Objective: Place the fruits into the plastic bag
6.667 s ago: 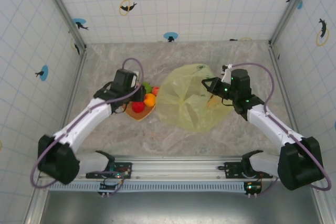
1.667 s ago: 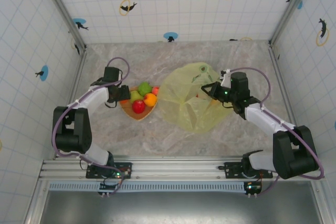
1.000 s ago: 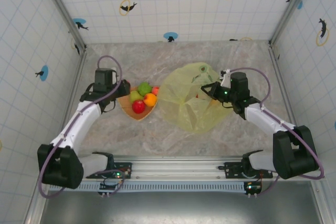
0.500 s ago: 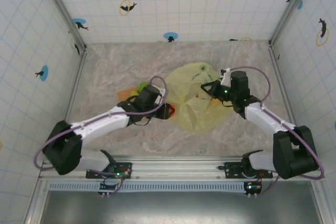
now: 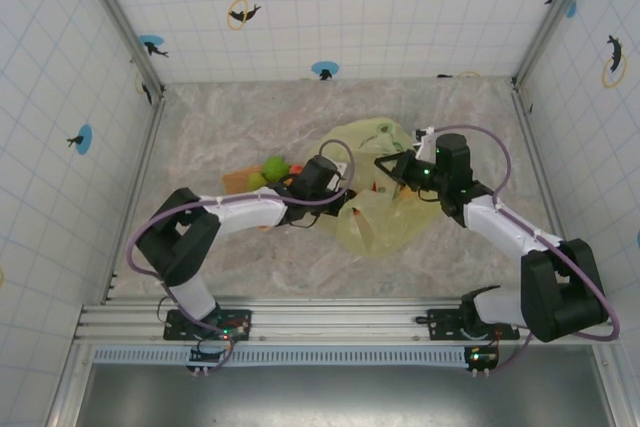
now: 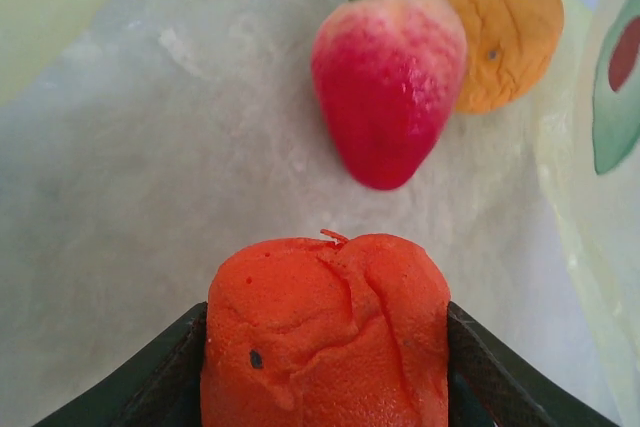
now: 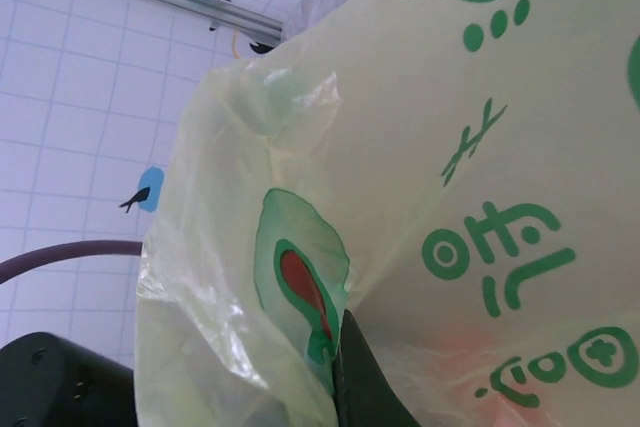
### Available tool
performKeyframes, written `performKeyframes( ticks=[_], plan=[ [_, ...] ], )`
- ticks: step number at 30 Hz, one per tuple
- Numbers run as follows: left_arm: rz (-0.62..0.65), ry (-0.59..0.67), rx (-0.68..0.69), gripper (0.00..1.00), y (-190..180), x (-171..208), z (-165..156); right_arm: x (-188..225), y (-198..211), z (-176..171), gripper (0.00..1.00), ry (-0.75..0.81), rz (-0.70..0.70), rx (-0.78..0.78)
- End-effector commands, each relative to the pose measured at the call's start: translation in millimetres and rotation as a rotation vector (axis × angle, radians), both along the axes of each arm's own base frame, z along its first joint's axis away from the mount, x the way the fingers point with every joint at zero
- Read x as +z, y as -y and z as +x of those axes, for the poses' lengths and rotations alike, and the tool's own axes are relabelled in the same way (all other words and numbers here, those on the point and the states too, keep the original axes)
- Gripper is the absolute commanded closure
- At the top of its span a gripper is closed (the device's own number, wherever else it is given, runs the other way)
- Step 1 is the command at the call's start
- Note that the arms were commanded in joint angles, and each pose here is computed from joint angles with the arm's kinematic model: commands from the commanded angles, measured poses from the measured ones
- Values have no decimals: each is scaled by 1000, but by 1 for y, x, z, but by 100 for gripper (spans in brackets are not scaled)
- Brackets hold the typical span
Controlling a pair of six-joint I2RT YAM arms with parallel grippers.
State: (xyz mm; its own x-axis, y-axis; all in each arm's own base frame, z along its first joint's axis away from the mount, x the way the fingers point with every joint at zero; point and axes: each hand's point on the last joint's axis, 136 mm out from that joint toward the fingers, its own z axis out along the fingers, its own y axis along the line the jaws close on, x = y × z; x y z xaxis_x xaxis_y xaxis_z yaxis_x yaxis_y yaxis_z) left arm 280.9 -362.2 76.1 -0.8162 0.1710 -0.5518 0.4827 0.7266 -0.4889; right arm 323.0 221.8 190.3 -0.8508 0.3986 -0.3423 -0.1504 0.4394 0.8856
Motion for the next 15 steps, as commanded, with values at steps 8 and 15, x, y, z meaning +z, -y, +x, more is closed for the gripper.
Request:
performKeyframes(
  ticks=[8,15],
  plan=[
    [-164,122,276,40,24,26,68,-1,-3,-1,100,10,22,17],
    [-202,153,382,37,32,19,96,-9,-1,-2,100,-2,-1,22]
  ],
)
